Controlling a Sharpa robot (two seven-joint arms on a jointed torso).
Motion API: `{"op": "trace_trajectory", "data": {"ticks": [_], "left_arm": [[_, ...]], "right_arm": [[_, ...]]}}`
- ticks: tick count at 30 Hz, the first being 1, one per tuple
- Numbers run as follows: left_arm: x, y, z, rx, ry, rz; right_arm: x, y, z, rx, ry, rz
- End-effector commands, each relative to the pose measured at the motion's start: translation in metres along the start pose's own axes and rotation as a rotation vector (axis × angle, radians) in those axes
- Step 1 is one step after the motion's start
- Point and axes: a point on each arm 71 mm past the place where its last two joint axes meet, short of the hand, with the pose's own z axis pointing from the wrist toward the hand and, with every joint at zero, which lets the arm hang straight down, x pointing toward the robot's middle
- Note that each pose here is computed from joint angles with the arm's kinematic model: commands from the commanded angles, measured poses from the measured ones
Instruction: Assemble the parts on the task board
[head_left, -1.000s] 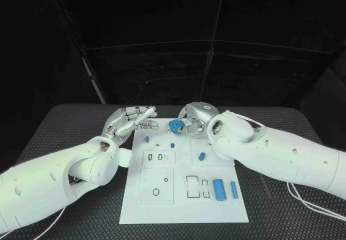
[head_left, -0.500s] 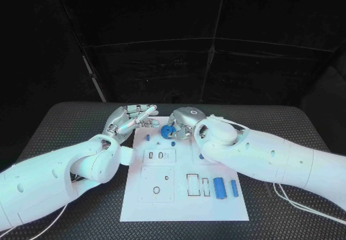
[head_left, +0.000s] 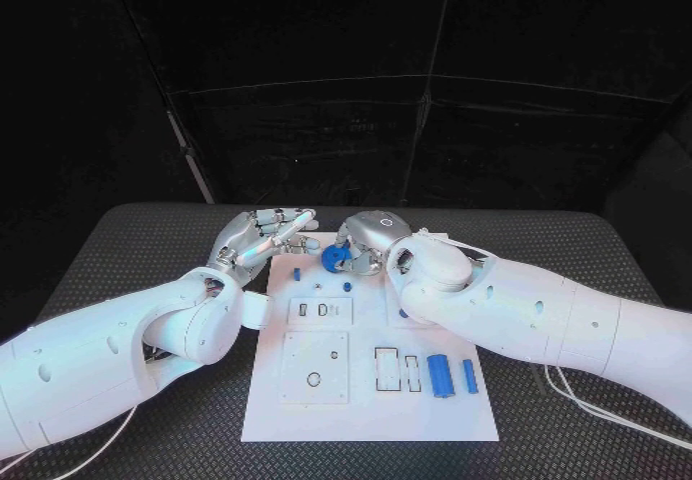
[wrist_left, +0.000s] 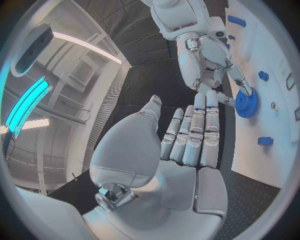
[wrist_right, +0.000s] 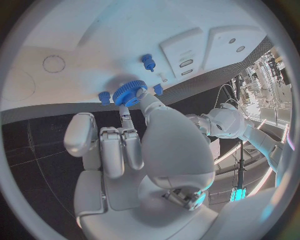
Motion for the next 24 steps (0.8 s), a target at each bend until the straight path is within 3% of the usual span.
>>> {"op": "trace_trajectory", "data": {"ticks": [1, 12, 24], "left_arm": [[0.0016, -0.0014, 0.0008, 0.007, 0.014, -0.006], [0.0013, -0.0009, 0.001, 0.004, 0.016, -0.006], [0.0008, -0.0008, 0.0009, 0.002, 0.017, -0.007]], "right_arm": [[-0.0009, -0.0037, -0.0007, 0.025, -0.028, -0.025], [-0.0026, -0.0071, -0.0032, 0.031, -0.038, -0.036], [-0.0003, -0.0067, -0.0017, 0.031, -0.013, -0.028]]}}
